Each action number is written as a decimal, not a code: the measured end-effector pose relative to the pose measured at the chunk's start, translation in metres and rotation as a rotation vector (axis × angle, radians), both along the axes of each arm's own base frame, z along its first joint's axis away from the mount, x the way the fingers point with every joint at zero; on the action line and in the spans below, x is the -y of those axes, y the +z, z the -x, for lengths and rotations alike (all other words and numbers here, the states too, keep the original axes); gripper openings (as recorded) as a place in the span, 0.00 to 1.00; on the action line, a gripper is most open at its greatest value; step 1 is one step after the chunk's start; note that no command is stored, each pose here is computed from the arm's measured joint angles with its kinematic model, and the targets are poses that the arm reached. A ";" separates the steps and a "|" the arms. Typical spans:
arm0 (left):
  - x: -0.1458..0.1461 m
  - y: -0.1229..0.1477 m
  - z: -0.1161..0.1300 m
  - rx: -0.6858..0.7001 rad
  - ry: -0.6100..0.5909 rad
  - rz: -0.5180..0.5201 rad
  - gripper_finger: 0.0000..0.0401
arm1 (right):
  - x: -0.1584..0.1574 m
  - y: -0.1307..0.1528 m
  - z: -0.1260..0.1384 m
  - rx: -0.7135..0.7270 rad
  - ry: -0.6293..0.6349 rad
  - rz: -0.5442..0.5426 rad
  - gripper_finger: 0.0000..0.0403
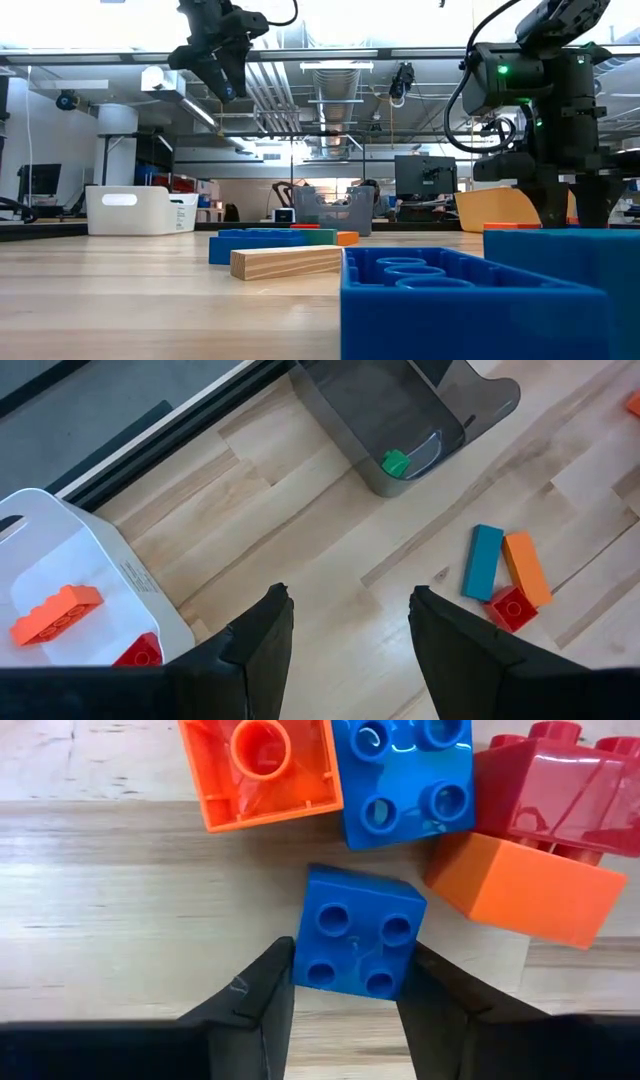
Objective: Sort blocks by size
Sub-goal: Put the top small blue game piece into the black bin
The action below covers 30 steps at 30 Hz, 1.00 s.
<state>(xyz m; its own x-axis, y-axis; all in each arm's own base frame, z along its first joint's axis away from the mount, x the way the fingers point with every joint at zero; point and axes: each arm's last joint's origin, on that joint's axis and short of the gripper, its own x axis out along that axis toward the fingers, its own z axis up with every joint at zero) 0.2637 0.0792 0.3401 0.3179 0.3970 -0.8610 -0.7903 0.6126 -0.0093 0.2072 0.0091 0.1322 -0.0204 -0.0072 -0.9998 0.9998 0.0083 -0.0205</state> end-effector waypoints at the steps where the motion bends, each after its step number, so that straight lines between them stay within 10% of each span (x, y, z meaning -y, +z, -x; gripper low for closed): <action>1: 0.000 0.000 0.000 0.000 0.000 0.000 0.44 | 0.000 0.000 0.000 0.000 0.002 -0.001 0.34; 16: 0.000 0.000 0.000 0.000 0.000 0.000 0.44 | 0.005 0.071 -0.034 0.316 0.249 0.021 0.34; 30: 0.002 0.000 -0.001 0.015 -0.024 0.052 0.44 | 0.112 0.127 -0.098 0.483 0.469 0.312 0.34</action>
